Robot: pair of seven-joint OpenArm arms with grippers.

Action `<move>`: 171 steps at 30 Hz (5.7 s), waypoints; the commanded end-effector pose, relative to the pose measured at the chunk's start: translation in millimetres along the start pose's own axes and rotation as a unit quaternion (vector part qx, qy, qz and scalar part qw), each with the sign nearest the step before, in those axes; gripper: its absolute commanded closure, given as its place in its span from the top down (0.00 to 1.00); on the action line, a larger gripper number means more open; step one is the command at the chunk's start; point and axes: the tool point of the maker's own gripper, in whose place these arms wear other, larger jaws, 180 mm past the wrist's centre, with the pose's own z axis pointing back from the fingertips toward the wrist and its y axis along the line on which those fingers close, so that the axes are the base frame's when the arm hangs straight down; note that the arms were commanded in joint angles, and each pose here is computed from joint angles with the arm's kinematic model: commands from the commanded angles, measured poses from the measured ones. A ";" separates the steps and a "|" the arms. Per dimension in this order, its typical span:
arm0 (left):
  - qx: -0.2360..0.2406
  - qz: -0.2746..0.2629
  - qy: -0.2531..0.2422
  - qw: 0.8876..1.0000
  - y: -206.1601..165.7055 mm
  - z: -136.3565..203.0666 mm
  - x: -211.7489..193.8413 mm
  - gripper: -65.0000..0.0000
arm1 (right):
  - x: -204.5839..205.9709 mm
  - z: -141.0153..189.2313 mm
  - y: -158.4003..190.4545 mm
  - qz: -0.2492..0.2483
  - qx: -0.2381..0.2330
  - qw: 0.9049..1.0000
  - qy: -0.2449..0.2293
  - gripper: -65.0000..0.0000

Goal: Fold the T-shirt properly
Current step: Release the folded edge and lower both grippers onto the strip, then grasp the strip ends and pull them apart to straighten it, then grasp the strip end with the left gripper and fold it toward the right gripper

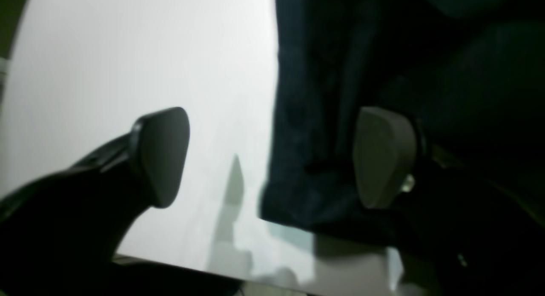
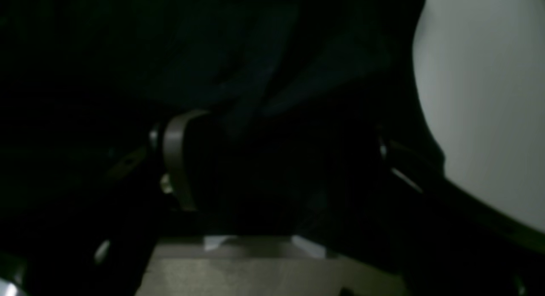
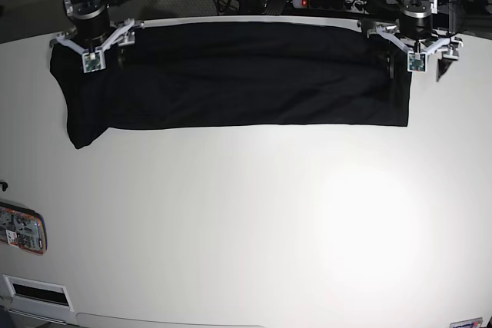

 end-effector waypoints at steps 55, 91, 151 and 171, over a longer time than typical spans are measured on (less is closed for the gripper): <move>-0.047 -0.011 0.052 0.997 -62.4 -152.0 -22.6 0.95 | 61.0 -170.0 34.8 -0.106 0.080 0.991 -0.004 0.70; -0.043 0.176 -0.034 0.983 22.3 -37.8 23.3 0.95 | 198.3 -14.7 69.7 0.030 0.093 0.947 -0.305 0.70; -0.188 0.324 -0.067 0.925 -2.8 -36.1 113.6 0.00 | 180.8 -10.5 60.6 0.025 0.082 0.951 -0.297 0.70; -0.297 0.276 -0.016 0.914 -134.9 -43.4 122.4 0.00 | 178.8 -10.5 58.9 0.025 0.080 0.952 -0.295 0.70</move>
